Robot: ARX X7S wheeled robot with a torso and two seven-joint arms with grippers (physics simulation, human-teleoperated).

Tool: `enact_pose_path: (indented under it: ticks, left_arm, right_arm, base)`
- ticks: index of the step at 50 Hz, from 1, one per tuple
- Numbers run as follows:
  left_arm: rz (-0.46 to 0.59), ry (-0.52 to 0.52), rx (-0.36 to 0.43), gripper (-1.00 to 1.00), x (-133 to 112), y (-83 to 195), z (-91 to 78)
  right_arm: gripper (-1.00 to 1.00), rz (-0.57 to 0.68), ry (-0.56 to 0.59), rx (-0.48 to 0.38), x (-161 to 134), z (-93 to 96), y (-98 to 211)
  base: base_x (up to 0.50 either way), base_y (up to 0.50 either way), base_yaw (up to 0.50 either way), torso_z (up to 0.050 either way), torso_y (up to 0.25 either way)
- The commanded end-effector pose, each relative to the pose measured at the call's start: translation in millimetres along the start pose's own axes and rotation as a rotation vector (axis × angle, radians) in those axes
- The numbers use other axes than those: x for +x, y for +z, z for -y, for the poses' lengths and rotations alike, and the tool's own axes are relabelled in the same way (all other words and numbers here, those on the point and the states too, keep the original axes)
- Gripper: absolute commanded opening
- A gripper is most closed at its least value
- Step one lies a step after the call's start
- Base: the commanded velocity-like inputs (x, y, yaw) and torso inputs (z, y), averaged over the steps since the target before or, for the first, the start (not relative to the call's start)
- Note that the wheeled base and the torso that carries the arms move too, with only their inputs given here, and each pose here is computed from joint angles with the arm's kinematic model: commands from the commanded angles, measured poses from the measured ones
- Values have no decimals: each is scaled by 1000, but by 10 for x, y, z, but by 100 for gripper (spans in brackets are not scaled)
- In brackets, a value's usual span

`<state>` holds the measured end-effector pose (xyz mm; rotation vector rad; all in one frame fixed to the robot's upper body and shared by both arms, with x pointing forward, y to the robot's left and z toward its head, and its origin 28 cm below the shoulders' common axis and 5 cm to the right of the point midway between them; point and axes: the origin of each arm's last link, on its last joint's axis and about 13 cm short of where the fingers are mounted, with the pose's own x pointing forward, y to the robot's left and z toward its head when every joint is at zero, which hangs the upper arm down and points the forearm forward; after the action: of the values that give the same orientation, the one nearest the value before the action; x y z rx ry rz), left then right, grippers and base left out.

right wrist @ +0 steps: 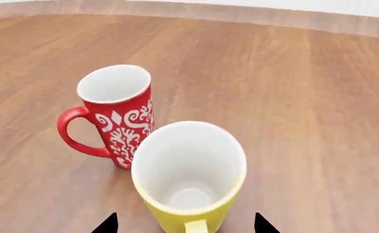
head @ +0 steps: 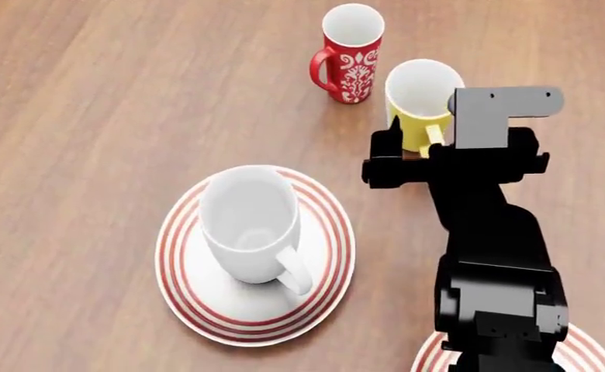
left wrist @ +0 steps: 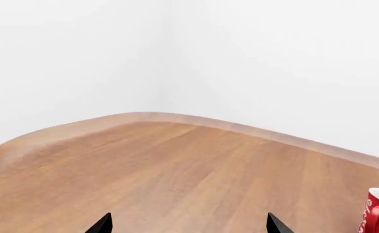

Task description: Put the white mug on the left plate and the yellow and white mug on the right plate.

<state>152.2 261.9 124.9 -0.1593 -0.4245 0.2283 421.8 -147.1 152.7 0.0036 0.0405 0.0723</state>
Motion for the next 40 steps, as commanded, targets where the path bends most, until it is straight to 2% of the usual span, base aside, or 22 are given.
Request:
enact_pose_path:
  ticks: [1,10,11,25,33,40]
  left_arm:
    - [7,5,19,100,3,-2,4]
    - [15,10,1,100,3,6,-4]
    - [12,22,-25,100,8,13,-11]
    - [30,27,-18,100,6,10,-24]
    - [25,25,-19,100,-1,6,-25]
    - [20,39,-26,100,-1,3,-33]
  right_arm:
    - [100,57,13,4,13,2,44]
    - [100,49,3,4,1,15,9]
    - [100,49,-1,6,0,17,6]
    - [100,67,-21,17,11,34,61]
    - [100,60,-21,17,1,34,24]
    - [100,62,-19,18,0,26,12]
  base:
    - [0,0,0,0,0]
    - [0,0,0,0,-234]
    - [0,0,0,0,0]
    - [0,0,0,0,0]
    - [0,0,0,0,-246]
    - [0,0,0,0,0]
